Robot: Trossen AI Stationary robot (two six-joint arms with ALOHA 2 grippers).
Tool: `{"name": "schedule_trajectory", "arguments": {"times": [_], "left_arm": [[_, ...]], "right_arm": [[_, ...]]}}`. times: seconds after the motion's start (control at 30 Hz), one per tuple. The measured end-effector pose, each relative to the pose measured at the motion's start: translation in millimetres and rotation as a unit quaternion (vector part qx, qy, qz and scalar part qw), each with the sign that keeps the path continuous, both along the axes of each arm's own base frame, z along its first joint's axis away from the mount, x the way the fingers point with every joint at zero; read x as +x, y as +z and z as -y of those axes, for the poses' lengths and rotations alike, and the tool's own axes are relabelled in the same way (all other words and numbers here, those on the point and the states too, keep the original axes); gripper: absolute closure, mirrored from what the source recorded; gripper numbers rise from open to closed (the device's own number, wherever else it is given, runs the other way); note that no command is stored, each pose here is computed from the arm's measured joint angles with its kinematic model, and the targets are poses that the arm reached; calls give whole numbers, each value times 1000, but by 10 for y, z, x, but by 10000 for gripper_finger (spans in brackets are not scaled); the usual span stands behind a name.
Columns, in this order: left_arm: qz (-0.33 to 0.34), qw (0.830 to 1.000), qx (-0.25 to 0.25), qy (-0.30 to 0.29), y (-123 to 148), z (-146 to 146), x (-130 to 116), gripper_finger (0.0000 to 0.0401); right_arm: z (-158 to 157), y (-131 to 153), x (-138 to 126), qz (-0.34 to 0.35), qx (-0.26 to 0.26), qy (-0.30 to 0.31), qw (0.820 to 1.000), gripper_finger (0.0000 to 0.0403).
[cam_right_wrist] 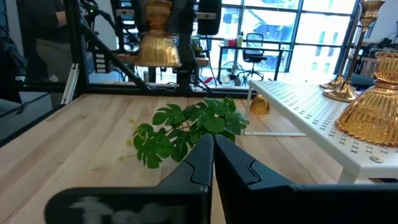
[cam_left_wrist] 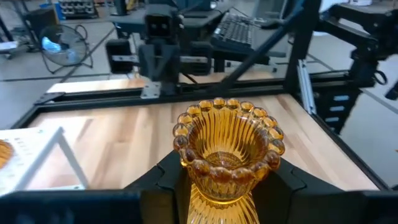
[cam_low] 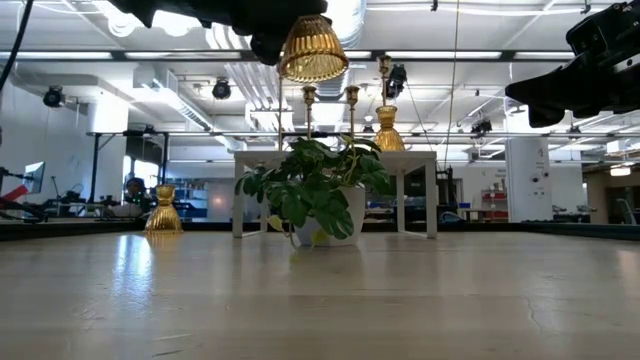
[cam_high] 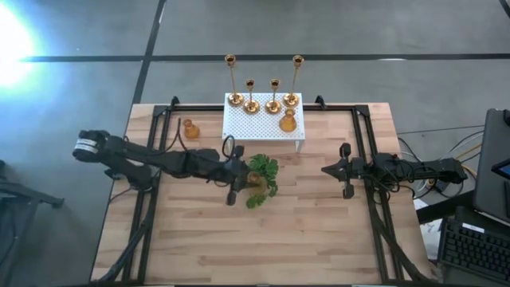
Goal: Pick & Place candle stick holders
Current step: Align the bottom yellow glass candle holder with the other yellow glass candle holder on the shelf
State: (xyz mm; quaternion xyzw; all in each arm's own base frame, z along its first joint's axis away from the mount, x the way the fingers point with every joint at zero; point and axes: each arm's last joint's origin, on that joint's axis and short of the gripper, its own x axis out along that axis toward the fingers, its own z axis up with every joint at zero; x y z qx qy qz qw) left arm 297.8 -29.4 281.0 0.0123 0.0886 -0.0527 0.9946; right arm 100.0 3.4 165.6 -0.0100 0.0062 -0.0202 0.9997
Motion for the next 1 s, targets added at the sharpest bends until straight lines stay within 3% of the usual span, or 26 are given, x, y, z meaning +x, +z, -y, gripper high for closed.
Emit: {"name": "schedule_trajectory", "arguments": {"times": [0.57,1.0], "left_arm": [[20,996,5,84,255,-485,60,272],[9,983,15,182,369,-889,22,272]], "right_arm": [[0,0,0,0,0,0,1000,394],[0,0,0,0,0,0,1000,394]]}}
